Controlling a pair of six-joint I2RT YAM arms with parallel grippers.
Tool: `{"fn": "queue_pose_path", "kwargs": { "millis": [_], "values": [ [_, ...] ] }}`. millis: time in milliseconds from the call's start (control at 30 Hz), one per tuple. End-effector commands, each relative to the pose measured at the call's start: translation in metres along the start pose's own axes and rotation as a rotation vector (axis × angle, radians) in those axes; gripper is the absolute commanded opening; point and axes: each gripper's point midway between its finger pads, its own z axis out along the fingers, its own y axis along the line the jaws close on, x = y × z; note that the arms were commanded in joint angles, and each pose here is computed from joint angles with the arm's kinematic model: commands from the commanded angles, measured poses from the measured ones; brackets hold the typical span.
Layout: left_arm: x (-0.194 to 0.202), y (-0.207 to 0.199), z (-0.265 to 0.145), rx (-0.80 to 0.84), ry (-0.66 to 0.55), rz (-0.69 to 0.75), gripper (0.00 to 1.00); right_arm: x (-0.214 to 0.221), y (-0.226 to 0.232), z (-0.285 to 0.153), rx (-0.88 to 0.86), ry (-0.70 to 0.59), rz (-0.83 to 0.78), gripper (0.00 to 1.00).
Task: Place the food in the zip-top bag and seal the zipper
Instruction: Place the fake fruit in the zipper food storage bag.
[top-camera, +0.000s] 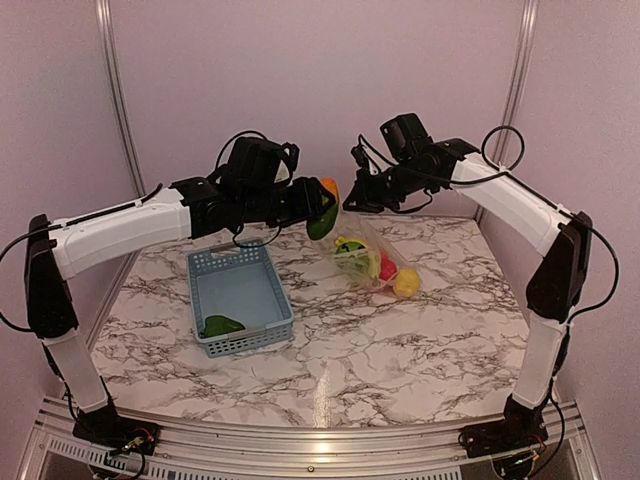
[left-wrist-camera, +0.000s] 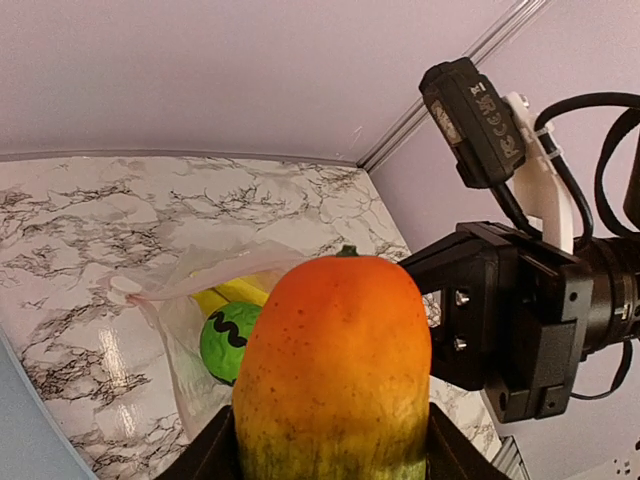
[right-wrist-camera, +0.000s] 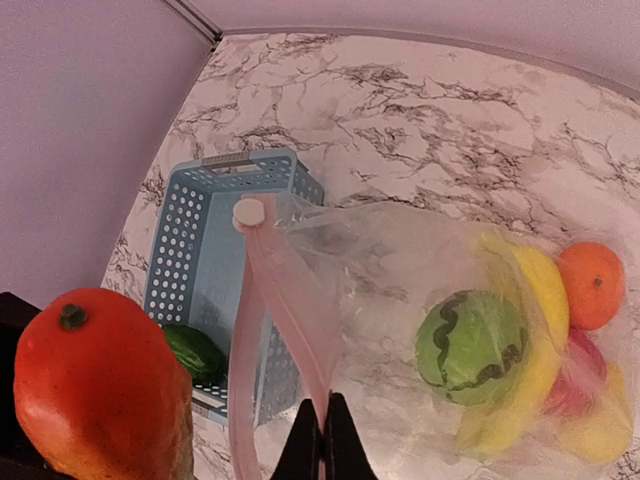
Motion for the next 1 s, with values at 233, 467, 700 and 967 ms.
{"fn": "queue_pose_path", "kwargs": {
  "millis": [233,467,700,967],
  "values": [
    [0.031,0.019,0.062,-0.062,0.064,-0.202,0.45,-0.025,0.024,-0.042,-0.020,-0.089,-0.034,0.00],
    [0.027,-0.008,0.072,0.050,0.108,-0.260,0.98,-0.026,0.023,-0.049,-0.006,-0.100,-0.037,0.00],
    [-0.015,-0.025,0.032,0.108,0.001,-0.242,0.99,-0.027,0.018,-0.054,0.018,-0.116,-0.037,0.00],
    [-0.056,-0.041,-0.036,0.171,-0.138,-0.140,0.99,-0.028,0.013,-0.052,0.024,-0.118,-0.035,0.00]
  ]
}}
